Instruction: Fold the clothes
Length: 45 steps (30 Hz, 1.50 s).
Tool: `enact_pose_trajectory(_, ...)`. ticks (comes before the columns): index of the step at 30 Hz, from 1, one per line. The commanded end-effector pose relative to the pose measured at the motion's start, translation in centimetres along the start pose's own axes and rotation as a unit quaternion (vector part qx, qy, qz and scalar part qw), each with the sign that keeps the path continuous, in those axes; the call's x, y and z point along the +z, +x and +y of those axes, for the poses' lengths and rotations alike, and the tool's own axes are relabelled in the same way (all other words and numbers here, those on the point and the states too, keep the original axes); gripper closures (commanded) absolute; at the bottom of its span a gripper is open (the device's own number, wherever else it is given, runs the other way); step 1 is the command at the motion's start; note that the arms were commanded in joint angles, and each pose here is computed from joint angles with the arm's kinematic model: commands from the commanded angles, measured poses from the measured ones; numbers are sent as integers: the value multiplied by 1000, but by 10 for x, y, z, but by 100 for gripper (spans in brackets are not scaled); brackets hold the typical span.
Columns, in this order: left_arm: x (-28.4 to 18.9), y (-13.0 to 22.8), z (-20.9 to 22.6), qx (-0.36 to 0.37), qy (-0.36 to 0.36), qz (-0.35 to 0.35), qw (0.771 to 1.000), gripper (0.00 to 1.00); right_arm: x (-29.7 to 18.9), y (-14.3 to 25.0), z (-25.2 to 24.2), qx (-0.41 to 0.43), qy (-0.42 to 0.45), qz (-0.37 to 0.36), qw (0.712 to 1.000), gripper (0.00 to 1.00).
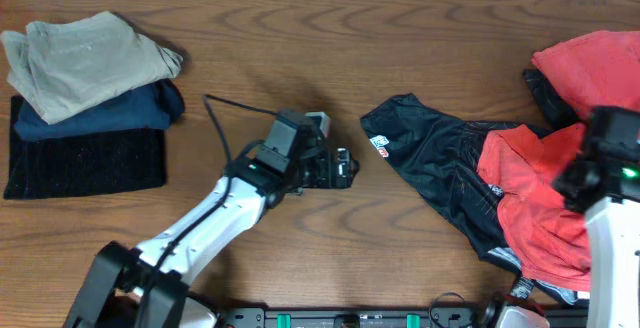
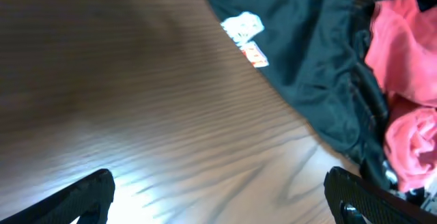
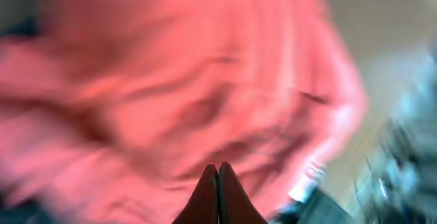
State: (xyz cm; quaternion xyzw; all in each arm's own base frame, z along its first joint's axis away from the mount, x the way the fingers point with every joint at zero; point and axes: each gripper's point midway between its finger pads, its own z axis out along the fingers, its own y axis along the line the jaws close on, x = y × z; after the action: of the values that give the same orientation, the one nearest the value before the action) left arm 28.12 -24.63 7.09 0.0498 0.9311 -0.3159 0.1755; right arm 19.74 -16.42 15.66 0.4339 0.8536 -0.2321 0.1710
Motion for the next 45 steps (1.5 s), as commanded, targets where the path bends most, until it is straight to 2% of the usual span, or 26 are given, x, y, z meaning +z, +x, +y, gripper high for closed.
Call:
enact_pose_trajectory(1,15,5,-21,-4,26,10,1000,1,-3,-21,-60,158,88,-33,983,99)
enact_pose_trajectory(4,30,16,-40,18,52,23,998,1,7,-19,-56,199,25,10,980,99)
enact_pose_trajectory(8,47,31,-54,40,66,35,996,1,2,-21,-2,96,-154,43,982,98)
enact_pose_trajectory(11,58,34,-57,41,72,36,996,1,-11,-13,27,26,-235,54,970,75)
enact_pose_trajectory(13,67,35,-54,15,73,37,997,1,-16,-4,35,0,-250,66,966,62)
enact_pose_trajectory(16,78,34,-52,-10,77,36,996,1,-21,6,43,-29,-258,77,963,57)
enact_pose_trajectory(23,99,31,-62,-13,102,23,994,2,-30,14,59,-71,-273,77,956,56)
enact_pose_trajectory(31,133,22,-63,-98,95,37,990,3,-36,23,69,-96,-281,83,951,55)
enact_pose_trajectory(33,139,17,-66,-108,96,36,989,7,-37,24,70,-100,-282,84,950,55)
enact_pose_trajectory(35,141,13,-68,-108,99,33,989,18,-37,26,70,-102,-282,87,950,55)
enact_pose_trajectory(40,142,4,-63,-109,84,9,991,67,-38,28,70,-103,-281,90,950,55)
enact_pose_trajectory(42,143,1,-60,-110,75,0,991,78,-38,28,70,-103,-281,90,950,55)
enact_pose_trajectory(43,143,0,-59,-110,73,-3,991,88,-38,28,70,-104,-281,91,950,55)
enact_pose_trajectory(45,142,-3,-56,-111,70,-7,991,94,-38,29,70,-105,-281,92,949,55)
